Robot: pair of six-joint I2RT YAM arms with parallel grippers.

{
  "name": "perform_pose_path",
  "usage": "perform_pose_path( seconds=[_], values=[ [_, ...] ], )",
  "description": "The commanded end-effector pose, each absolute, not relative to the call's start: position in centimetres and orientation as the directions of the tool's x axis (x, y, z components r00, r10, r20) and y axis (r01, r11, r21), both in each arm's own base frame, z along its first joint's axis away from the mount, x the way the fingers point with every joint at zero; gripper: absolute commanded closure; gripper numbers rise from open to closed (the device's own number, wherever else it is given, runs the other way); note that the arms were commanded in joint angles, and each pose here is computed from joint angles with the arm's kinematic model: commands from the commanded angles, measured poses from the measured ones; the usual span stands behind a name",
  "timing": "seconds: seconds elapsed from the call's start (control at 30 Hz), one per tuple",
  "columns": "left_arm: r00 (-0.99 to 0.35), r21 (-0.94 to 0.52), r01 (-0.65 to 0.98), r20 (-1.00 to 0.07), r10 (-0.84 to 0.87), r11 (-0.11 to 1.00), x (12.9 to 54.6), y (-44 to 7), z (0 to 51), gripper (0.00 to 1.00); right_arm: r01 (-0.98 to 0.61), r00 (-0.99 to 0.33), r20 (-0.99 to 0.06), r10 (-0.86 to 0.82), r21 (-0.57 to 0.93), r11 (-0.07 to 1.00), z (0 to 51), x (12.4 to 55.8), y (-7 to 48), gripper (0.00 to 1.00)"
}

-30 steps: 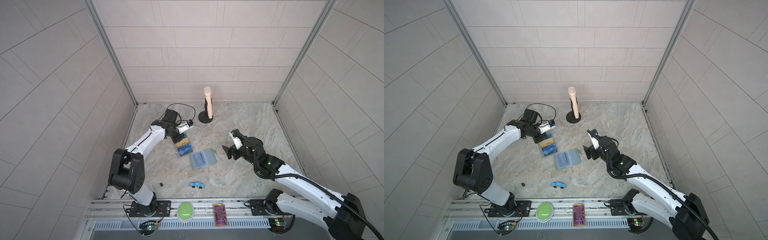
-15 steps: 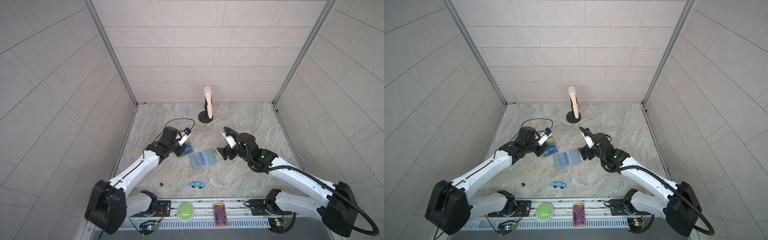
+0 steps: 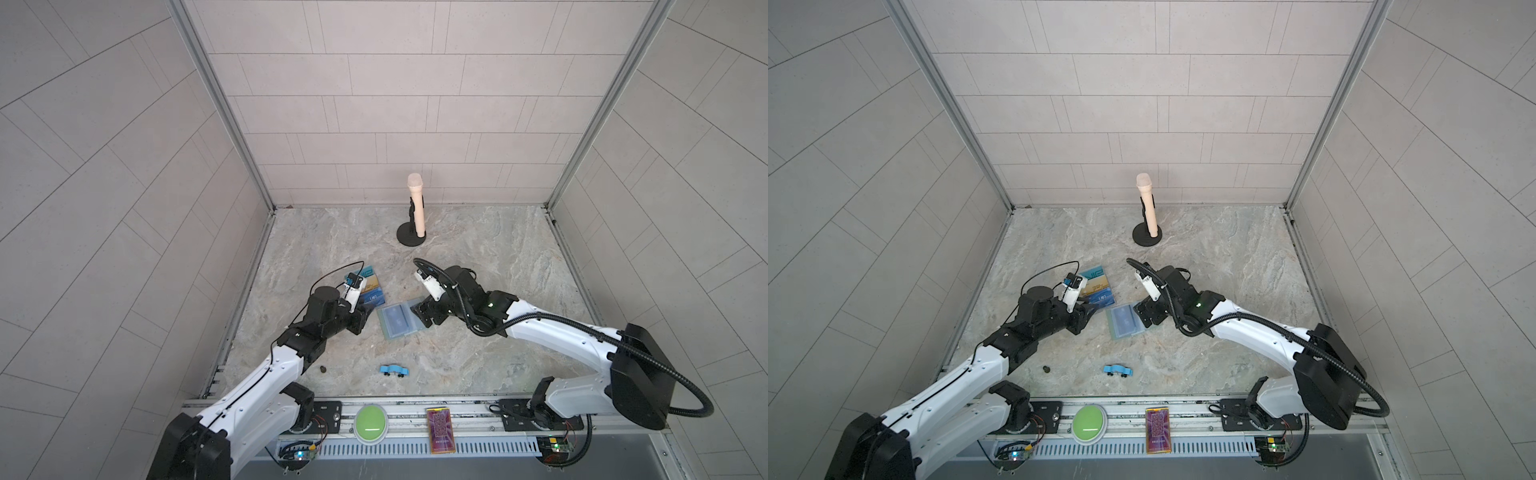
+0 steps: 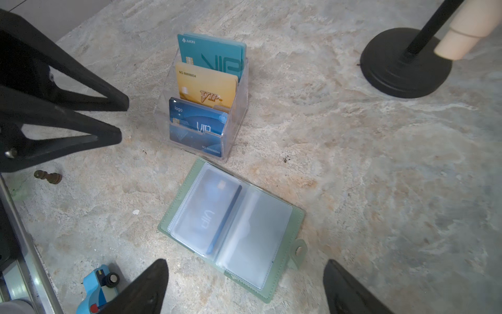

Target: Take the credit cards out of the card holder

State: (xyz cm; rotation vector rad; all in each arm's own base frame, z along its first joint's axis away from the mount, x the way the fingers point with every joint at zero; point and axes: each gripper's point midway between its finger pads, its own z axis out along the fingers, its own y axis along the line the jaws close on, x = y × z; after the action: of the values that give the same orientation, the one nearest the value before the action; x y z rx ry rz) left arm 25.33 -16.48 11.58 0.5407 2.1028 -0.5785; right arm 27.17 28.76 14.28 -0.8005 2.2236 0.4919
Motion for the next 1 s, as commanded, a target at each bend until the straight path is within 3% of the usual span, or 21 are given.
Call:
perform_pose_path(
  seconds=[0.0,0.23,0.4,0.63,0.97],
  values=[
    [-0.538,-0.306,0.563,-0.841,0.06,0.768,25.4,-17.8,12.6,0.64,-0.648,-0.581,-0.735,-0.349,0.159,0.744,14.7,27.4,30.5,0.14],
    [-0.594,-0.384,0.541,-0.804,0.017,0.748,25.4,-19.3,10.9,0.76,-0.612,-0.633,-0.698,-0.333,0.189,0.768,13.0,27.1,32.4,0.16],
    [-0.608,-0.405,0.516,-0.794,-0.01,0.755,25.3,-20.1,9.5,0.91,-0.603,-0.657,-0.667,-0.35,0.188,0.775,11.1,26.9,32.9,0.18],
    [-0.675,-0.403,0.481,-0.737,0.035,0.779,25.0,-21.0,6.7,1.0,-0.603,-0.675,-0.632,-0.381,0.175,0.779,9.1,26.7,33.1,0.18],
    [-0.721,-0.403,0.426,-0.692,0.035,0.81,24.9,-21.0,4.1,1.0,-0.63,-0.687,-0.58,-0.438,0.173,0.757,6.8,26.2,34.0,0.19]
  ],
)
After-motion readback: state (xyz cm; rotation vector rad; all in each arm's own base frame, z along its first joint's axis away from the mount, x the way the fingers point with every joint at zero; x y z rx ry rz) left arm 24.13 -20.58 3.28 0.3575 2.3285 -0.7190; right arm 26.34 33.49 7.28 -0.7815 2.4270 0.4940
